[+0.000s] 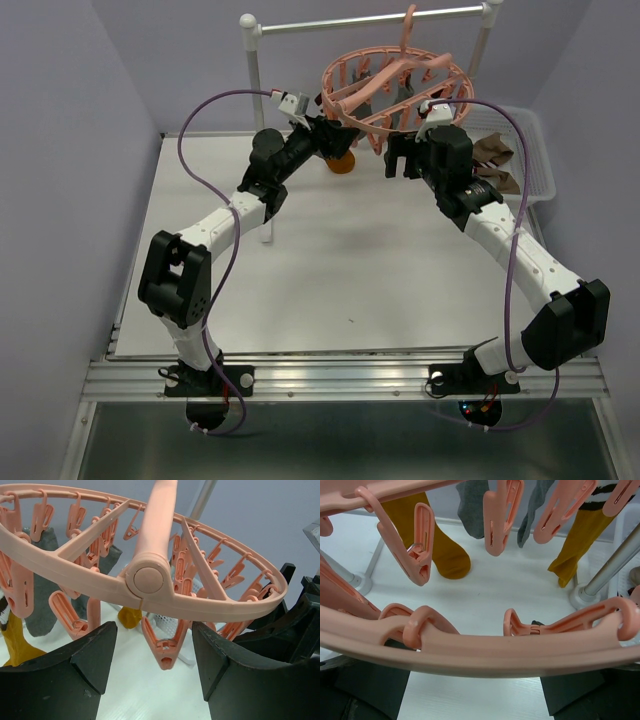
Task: Clip the socks to the hanger
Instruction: Open the clamp at the hanger.
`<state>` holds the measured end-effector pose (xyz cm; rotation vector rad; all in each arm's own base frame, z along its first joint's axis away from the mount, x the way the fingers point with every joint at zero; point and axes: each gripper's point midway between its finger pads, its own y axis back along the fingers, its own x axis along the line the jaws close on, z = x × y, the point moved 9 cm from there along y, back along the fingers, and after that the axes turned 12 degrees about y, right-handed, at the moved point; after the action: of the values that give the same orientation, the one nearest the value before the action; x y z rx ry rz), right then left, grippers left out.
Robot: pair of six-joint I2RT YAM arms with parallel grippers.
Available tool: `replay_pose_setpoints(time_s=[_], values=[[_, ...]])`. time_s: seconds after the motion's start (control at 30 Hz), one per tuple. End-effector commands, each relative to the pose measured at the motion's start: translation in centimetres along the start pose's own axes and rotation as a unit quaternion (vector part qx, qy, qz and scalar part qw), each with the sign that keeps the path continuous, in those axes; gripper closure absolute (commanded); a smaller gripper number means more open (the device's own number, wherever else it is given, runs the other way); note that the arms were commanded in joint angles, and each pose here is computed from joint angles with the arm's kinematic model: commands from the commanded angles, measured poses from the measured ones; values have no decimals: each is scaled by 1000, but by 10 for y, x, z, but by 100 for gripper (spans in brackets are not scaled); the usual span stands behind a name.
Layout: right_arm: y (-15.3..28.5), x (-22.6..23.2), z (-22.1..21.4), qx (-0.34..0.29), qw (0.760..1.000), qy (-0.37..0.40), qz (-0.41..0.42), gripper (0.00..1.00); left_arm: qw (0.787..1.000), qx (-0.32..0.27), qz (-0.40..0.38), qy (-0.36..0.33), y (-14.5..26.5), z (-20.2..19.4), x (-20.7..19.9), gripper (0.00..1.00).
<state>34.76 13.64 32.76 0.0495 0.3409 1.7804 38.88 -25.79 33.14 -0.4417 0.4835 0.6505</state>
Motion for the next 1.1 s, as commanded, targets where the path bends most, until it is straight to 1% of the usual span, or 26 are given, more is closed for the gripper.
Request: replay_pose_setpoints(time_s=[0.0, 0.3, 0.4, 0.5, 0.7, 1.0, 1.07], values=[[12, -2, 29, -43, 999, -13, 4, 2, 998, -42, -50, -21, -2, 35, -30, 28], [10, 0, 27, -40, 999, -20, 9, 3, 998, -48, -42, -13, -3, 30, -38, 28], [9, 0, 26, -37, 999, -20, 8, 3, 997, -72, -2, -24, -6, 32, -38, 28], [9, 1, 26, -37, 999, -21, 9, 3, 997, -77, 26, -20, -9, 30, -39, 28], [9, 1, 25, -36, 999, -22, 12, 3, 991, -109, 75, -19, -6, 32, -41, 31], [7, 2, 24, -34, 999, -23, 14, 3, 990, -114, 73, -29, -4, 35, -48, 33], [7, 2, 24, -33, 999, -22, 13, 3, 991, -112, 69, -28, -5, 34, -49, 35]])
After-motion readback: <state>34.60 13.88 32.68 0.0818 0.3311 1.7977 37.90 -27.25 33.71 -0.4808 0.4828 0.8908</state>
